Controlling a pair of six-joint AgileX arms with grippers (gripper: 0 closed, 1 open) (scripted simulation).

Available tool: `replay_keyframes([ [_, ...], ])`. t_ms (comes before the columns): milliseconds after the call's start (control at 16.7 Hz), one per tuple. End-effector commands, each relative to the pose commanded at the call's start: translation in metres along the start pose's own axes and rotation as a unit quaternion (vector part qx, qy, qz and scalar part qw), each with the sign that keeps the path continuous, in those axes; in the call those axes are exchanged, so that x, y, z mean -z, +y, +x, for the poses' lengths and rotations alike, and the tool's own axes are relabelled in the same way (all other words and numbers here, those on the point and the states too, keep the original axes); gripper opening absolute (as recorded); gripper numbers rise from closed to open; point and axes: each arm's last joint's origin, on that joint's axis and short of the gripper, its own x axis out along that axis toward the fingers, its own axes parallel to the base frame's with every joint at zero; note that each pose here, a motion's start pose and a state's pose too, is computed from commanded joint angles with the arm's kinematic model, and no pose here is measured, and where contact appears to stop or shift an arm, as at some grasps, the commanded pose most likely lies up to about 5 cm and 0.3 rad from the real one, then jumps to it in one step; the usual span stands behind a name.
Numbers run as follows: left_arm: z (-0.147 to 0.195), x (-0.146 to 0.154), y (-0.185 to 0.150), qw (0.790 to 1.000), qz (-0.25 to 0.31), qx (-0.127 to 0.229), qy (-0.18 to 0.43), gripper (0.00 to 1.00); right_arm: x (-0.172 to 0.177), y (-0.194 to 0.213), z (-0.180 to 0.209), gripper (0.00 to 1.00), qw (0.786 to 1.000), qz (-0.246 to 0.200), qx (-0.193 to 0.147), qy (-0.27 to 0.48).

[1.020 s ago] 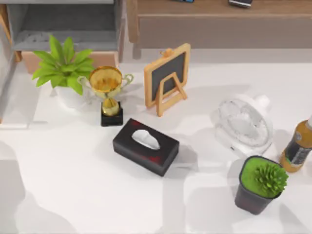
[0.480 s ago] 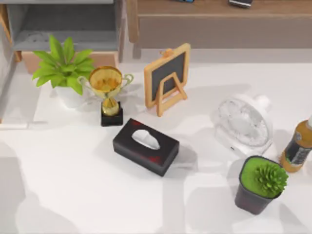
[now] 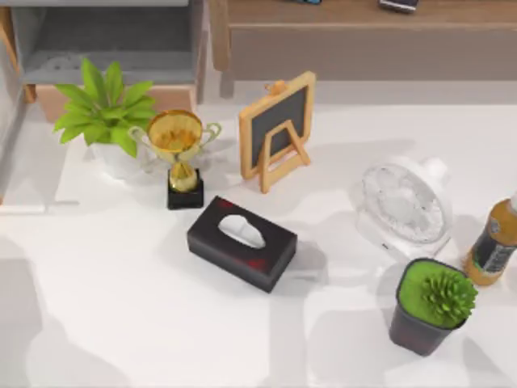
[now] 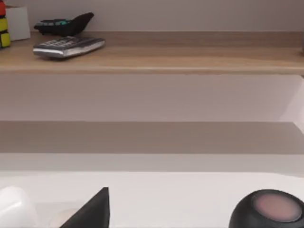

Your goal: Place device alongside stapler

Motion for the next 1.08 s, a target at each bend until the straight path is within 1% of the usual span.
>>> replay_keyframes([
  [360, 0.021, 0.010, -0.005, 0.999, -0.003, 0.022, 0.037, 0.00, 0.000, 0.000, 0.000, 1.00, 1.000, 0.000, 0.000, 0.000],
  [600, 0.021, 0.010, -0.005, 0.999, -0.003, 0.022, 0.037, 0.00, 0.000, 0.000, 0.000, 1.00, 1.000, 0.000, 0.000, 0.000],
  [1080, 0.021, 0.010, -0.005, 0.999, -0.003, 0.022, 0.037, 0.60, 0.000, 0.000, 0.000, 1.00, 1.000, 0.000, 0.000, 0.000],
])
